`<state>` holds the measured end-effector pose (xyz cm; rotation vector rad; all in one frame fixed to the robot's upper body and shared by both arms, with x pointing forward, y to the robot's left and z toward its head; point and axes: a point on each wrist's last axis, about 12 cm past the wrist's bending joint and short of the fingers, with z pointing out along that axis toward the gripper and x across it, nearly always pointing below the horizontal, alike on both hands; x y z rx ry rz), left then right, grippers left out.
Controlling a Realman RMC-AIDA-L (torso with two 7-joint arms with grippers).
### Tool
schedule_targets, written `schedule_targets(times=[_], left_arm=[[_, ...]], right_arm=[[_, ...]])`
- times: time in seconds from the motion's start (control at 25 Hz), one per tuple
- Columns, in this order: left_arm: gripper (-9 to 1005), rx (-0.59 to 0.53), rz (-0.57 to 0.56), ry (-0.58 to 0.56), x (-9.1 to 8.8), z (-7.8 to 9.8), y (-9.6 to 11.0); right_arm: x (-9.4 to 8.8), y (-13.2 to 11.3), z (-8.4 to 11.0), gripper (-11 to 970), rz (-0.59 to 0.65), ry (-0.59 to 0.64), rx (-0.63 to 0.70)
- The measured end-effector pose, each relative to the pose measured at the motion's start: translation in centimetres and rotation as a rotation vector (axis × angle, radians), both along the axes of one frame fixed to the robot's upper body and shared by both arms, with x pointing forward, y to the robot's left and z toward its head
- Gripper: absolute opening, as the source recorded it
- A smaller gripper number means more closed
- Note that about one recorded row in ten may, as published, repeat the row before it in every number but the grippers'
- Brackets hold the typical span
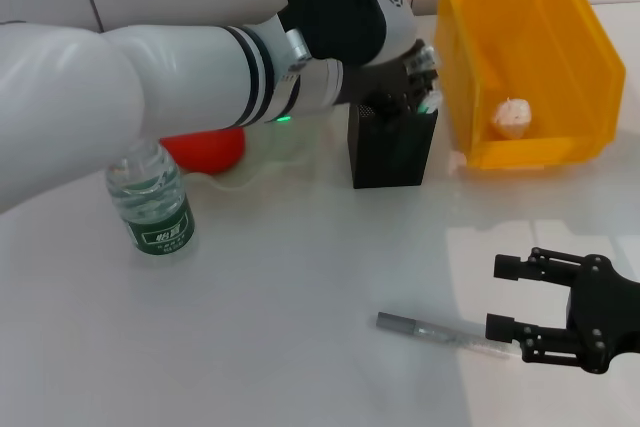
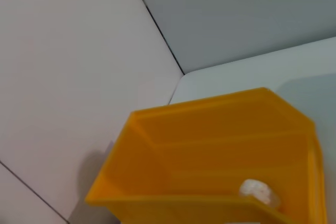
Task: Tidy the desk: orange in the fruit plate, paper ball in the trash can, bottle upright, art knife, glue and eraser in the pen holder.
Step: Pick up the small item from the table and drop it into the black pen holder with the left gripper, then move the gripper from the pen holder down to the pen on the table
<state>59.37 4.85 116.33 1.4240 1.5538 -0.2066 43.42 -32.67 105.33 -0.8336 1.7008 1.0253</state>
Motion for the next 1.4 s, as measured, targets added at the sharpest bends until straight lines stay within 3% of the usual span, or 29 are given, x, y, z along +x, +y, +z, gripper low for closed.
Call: schedule_targets(times=[0.56, 1.04, 1.2, 1.4], left_arm=[[393, 0.035, 0.005, -0.027, 0.6, -1.3, -0.4], [420, 0.02, 0.014, -0.05, 0.6, -1.3, -0.5], [613, -0.009, 0.015, -0.032, 0.5, -0.5, -0.5], [772, -0.16, -0.061, 0.006, -1.8, 3.5, 0.4]], right_arm=[[0.1, 0.1, 0.0, 740, 0.004, -0.001, 0.001], [0.1, 0.1, 0.0, 739, 0.004, -0.001, 0.002], [0.0, 0.1, 0.1, 739, 0.002, -0.004, 0.007], [-0.1, -0.3, 0.3, 739, -0.019, -0.014, 0.01]])
